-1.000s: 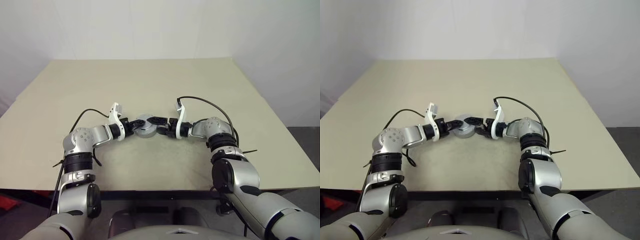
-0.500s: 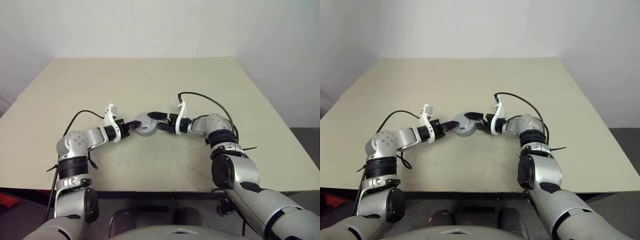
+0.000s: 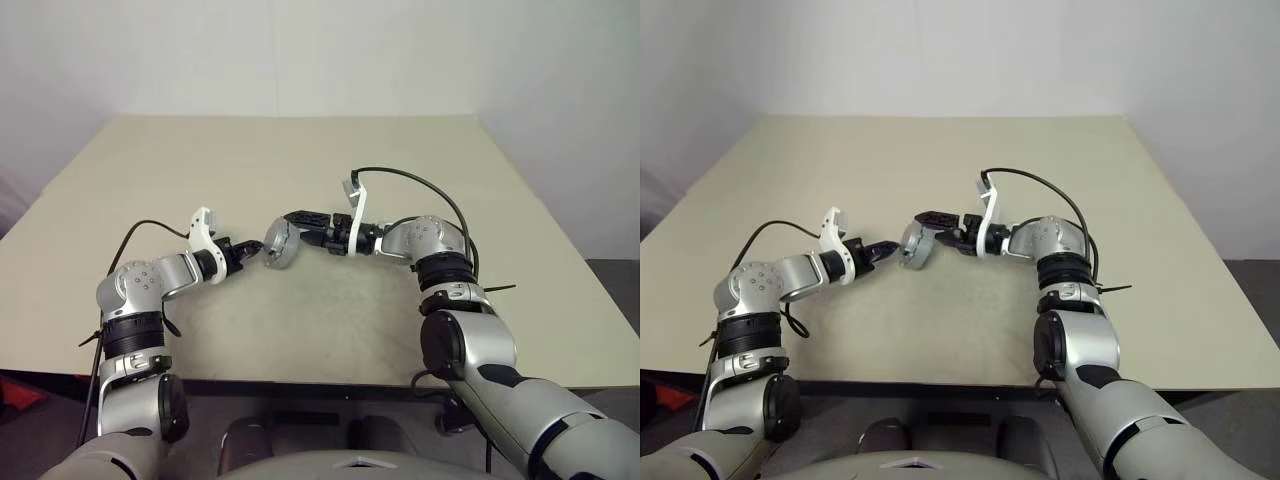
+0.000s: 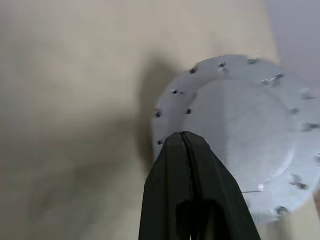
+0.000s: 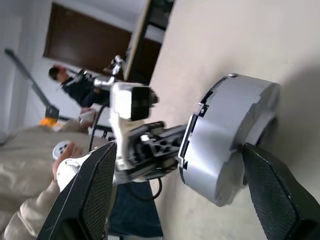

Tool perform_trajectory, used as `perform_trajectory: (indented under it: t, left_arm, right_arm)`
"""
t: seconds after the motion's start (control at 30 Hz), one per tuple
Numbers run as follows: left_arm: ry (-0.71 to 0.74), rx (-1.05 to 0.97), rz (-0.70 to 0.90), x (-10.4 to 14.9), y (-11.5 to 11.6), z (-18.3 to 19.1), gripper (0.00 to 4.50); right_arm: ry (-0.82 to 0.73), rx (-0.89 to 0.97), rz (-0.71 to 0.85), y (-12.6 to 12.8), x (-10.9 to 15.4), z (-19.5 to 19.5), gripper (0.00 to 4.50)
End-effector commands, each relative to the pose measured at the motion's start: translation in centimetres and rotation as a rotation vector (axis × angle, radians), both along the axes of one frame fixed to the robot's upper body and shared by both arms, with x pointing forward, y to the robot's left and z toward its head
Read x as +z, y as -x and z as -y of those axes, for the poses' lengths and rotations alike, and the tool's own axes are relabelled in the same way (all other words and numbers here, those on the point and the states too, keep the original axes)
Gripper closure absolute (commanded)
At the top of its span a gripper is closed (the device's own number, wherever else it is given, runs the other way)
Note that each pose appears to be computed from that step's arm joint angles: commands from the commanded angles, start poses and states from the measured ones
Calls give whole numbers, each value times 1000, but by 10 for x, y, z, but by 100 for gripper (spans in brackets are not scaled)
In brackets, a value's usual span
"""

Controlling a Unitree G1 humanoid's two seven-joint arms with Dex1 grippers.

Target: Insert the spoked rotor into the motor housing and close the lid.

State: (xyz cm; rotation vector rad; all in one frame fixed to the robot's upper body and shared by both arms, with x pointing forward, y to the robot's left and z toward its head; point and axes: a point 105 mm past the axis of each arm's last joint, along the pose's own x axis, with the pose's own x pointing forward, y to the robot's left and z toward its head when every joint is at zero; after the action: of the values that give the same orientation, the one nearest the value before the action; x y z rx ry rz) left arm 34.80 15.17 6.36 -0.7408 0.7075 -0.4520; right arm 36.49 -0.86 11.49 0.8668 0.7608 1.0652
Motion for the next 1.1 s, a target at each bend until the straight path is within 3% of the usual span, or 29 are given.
perform_trajectory:
  t: [0.03, 0.9, 1.1]
  left_arm:
    - [11, -48, -35, -7, 5, 14, 450]
    - [45, -68, 18, 1, 4, 20, 450]
    - [139, -114, 104, 24, 6, 32, 450]
  right_arm:
    - [35, 52, -21, 10, -11, -16, 2]
    - [99, -9, 61, -4, -16, -7, 2]
    - [100, -8, 73, -3, -16, -6, 2]
